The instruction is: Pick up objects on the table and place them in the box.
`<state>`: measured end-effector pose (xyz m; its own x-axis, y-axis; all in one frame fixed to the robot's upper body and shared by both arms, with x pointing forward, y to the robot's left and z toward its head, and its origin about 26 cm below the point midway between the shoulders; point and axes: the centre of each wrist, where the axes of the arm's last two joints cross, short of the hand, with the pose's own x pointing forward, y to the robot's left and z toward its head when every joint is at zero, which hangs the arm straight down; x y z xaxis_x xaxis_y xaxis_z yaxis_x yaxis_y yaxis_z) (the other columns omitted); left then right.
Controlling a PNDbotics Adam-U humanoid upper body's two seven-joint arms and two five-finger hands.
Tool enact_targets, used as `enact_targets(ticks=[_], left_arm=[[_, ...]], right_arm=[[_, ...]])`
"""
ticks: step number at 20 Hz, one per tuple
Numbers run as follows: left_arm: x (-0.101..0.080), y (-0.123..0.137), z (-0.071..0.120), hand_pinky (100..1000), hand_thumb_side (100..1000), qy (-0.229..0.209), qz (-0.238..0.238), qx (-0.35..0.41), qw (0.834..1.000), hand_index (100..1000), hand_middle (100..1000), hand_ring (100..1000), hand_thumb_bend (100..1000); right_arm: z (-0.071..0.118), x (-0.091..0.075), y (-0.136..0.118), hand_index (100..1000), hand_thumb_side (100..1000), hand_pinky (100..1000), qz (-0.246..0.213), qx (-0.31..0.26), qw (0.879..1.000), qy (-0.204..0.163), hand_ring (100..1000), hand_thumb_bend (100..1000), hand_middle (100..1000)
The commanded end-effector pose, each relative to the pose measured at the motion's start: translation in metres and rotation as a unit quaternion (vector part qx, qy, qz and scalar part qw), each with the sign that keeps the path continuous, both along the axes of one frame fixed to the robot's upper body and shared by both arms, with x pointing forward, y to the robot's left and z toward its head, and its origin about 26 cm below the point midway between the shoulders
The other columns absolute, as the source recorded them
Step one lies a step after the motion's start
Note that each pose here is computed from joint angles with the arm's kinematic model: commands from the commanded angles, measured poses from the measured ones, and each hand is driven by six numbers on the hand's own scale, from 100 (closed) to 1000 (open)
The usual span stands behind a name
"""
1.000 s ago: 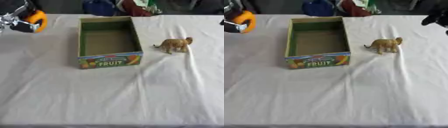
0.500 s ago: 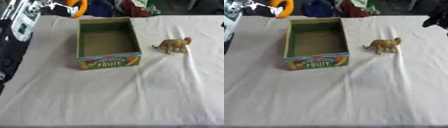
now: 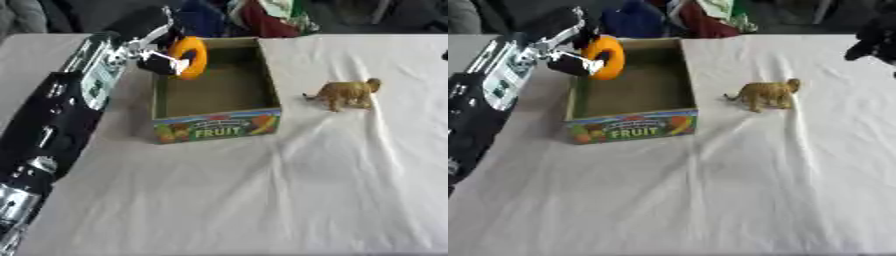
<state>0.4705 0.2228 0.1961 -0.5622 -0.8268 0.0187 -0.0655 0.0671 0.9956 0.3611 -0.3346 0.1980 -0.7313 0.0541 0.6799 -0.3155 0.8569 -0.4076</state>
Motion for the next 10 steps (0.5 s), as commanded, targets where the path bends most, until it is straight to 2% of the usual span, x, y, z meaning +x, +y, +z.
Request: enact_targets(ticks=[1, 3, 4, 5, 6, 7, 8, 10], left_arm=[[0.001, -0.002, 0.006, 585, 580, -0.013, -0.01, -0.002, 1.0, 666, 504, 540, 503], [-0.001, -0.003, 0.006, 648, 662, -0.013, -0.015, -0.008, 1.0, 730, 587, 624, 583], [-0.002, -0.004, 0.007, 683, 742, -0.012, -0.019, -0.015, 1.0, 757, 637, 669, 692], [-0.005, -0.004, 0.009, 702, 776, -0.012, -0.024, -0.024, 0.999, 773, 666, 693, 748], [-0.007, -0.004, 0.011, 702, 776, -0.012, -0.028, -0.033, 0.999, 773, 666, 693, 748], [-0.01, -0.004, 0.015, 730, 805, -0.017, -0.034, -0.042, 0.998, 790, 705, 726, 827], [-0.015, -0.003, 0.02, 732, 806, -0.021, -0.04, -0.053, 0.998, 792, 708, 728, 830], [-0.025, 0.001, 0.03, 753, 850, -0.027, -0.049, -0.081, 0.995, 811, 744, 757, 900]], right_arm=[[0.012, 0.0, -0.003, 744, 723, 629, 0.0, -0.007, 1.0, -0.016, 606, 100, 623], [0.012, 0.0, -0.004, 744, 721, 630, -0.002, -0.008, 1.0, -0.016, 606, 100, 623], [0.012, 0.001, -0.005, 744, 715, 630, -0.004, -0.01, 1.0, -0.015, 607, 100, 624], [0.012, 0.001, -0.006, 744, 714, 630, -0.006, -0.011, 1.0, -0.014, 607, 100, 624], [0.011, 0.002, -0.007, 744, 714, 630, -0.008, -0.013, 1.0, -0.013, 607, 100, 624], [0.012, 0.003, -0.009, 746, 702, 630, -0.01, -0.018, 1.0, -0.013, 609, 100, 625], [0.013, 0.004, -0.011, 746, 700, 630, -0.013, -0.023, 1.0, -0.013, 609, 100, 626], [0.016, 0.005, -0.017, 751, 659, 634, -0.021, -0.039, 0.999, -0.017, 617, 100, 633]])
